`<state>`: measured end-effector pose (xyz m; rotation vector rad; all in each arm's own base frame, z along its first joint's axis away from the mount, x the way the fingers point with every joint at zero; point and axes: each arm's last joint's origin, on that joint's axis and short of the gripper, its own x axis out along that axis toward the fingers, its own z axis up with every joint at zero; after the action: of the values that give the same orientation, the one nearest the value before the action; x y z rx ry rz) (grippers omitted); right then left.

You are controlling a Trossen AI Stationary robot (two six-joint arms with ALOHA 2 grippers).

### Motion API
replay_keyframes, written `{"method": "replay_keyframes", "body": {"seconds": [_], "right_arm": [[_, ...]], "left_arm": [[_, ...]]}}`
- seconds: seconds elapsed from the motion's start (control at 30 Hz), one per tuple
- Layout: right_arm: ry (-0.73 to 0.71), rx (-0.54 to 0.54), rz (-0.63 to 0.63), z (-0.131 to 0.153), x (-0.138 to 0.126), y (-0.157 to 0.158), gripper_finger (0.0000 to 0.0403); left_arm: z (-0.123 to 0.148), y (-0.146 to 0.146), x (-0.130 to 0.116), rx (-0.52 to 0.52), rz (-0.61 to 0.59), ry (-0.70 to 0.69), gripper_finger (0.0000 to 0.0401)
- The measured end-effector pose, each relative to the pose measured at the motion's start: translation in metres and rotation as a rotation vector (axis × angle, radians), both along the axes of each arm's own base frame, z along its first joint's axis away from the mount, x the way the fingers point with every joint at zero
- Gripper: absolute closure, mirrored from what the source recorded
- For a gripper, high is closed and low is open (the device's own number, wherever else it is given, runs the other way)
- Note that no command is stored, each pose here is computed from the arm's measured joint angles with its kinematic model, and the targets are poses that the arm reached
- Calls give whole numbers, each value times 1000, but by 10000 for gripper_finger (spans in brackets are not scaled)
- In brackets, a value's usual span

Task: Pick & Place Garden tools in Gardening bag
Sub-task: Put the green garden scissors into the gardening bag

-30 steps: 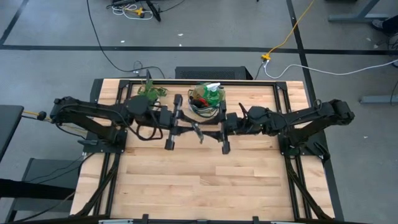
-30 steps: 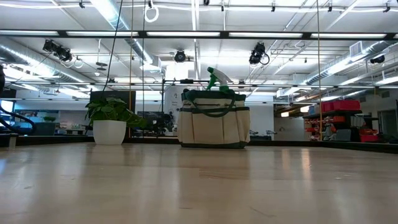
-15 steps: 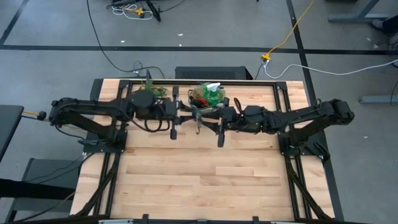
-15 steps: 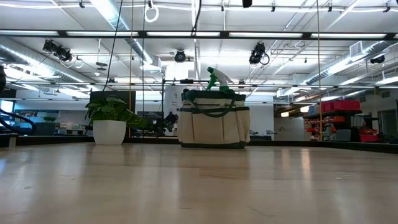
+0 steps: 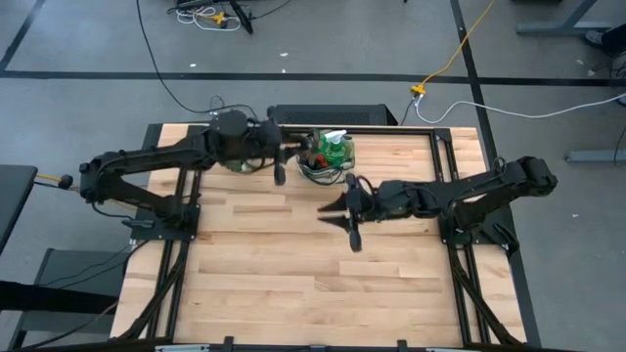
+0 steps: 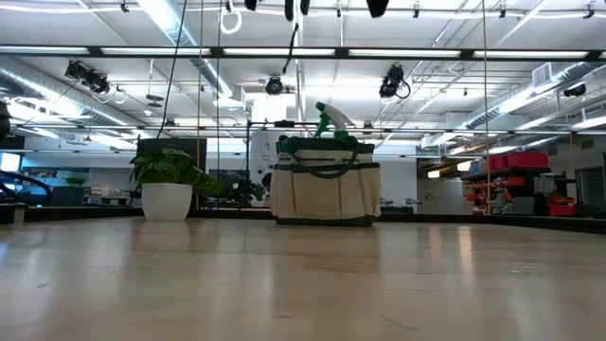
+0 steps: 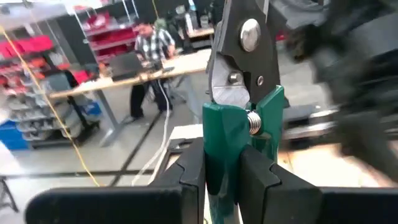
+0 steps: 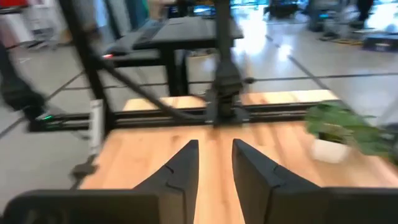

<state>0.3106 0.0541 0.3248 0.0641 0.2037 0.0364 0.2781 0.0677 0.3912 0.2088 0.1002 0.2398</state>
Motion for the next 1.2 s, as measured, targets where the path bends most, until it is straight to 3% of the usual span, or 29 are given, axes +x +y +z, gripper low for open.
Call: {"method": "replay_keyframes", "body": {"seconds": [0.6,0.93,1.2], "right_arm": [[62,-17,69,-6,-7,23,312],[83,-23,81,-8,-8,27,312],[101,-37,72,-10,-9,26,312]], "left_arm": [[-53,62,32,-110,106,139,342],[-35,77,24,-110,89,-28,342],[-36,88,19,-107,125,-25,342]]}}
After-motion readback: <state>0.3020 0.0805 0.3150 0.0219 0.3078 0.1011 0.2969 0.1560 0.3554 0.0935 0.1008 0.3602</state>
